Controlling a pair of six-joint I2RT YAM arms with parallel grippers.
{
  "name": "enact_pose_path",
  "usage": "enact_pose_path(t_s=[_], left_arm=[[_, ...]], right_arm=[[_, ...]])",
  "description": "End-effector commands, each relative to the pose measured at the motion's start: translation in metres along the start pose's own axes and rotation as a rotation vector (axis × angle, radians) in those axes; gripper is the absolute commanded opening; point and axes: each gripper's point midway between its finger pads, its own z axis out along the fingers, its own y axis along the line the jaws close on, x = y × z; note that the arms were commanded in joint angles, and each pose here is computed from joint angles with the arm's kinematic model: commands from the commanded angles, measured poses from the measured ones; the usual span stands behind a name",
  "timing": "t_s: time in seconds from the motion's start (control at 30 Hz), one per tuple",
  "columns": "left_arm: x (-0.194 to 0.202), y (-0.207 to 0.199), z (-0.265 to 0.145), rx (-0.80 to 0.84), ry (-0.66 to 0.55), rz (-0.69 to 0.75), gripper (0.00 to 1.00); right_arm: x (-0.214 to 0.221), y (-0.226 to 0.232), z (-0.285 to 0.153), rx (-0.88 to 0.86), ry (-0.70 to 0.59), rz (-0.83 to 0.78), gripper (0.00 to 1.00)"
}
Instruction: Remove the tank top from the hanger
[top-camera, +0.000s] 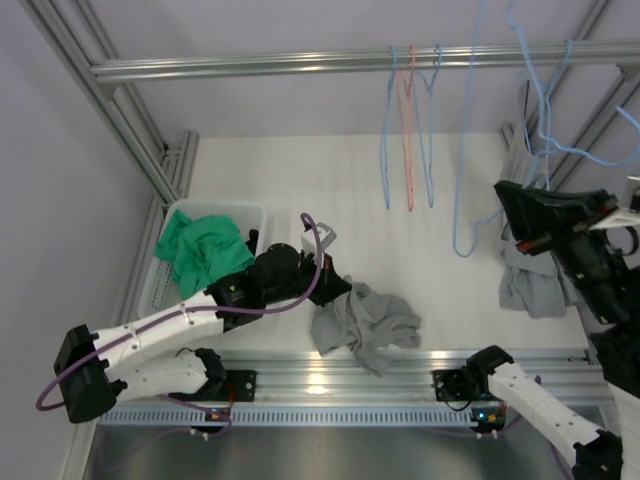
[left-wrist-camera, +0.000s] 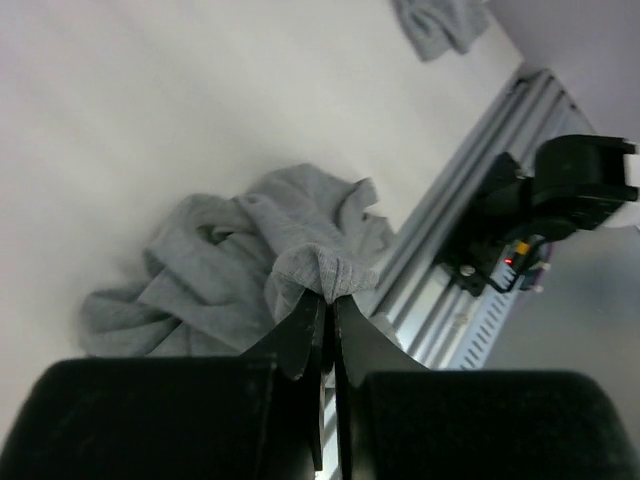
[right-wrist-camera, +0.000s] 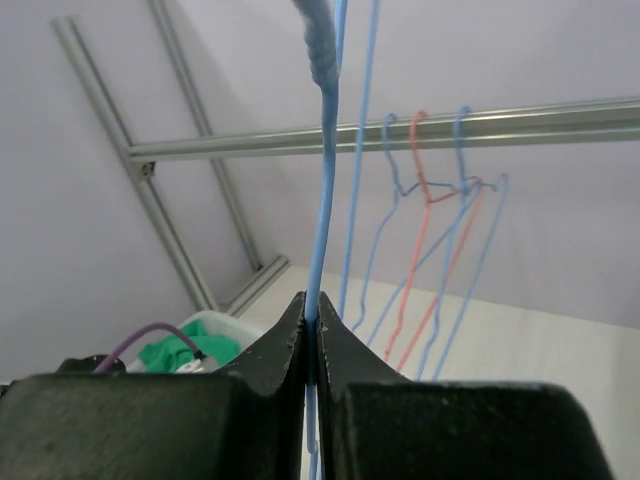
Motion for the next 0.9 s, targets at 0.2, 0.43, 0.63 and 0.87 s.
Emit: enact_pose_path(t_s=[0.2,0.43,0.63,0.87], left_arm=[[-0.01,0.038,0.001,-0.182,-0.106,0.019,0.0],[-0.019,0.042,-0.013,-0.223,-0.118,0.077,0.0],[-0.017,0.047,-0.017,-0.244,-0.12,0.09,0.0],[-0.014,0.048,-0.021,-0.242,-0.122,0.082,0.0]], right_arm=[[0.037,-0.061,-0.072,0.361,0.303,-0.136,0.0],[0.086,-0.064,-0.067,0.33,0.43,-0.114,0.0],[0.104,-0.079,-0.045,0.369,0.474,-0.143,0.0],[0.07,-0.101,0.003,0.474,0.409,-0.234,0.0]])
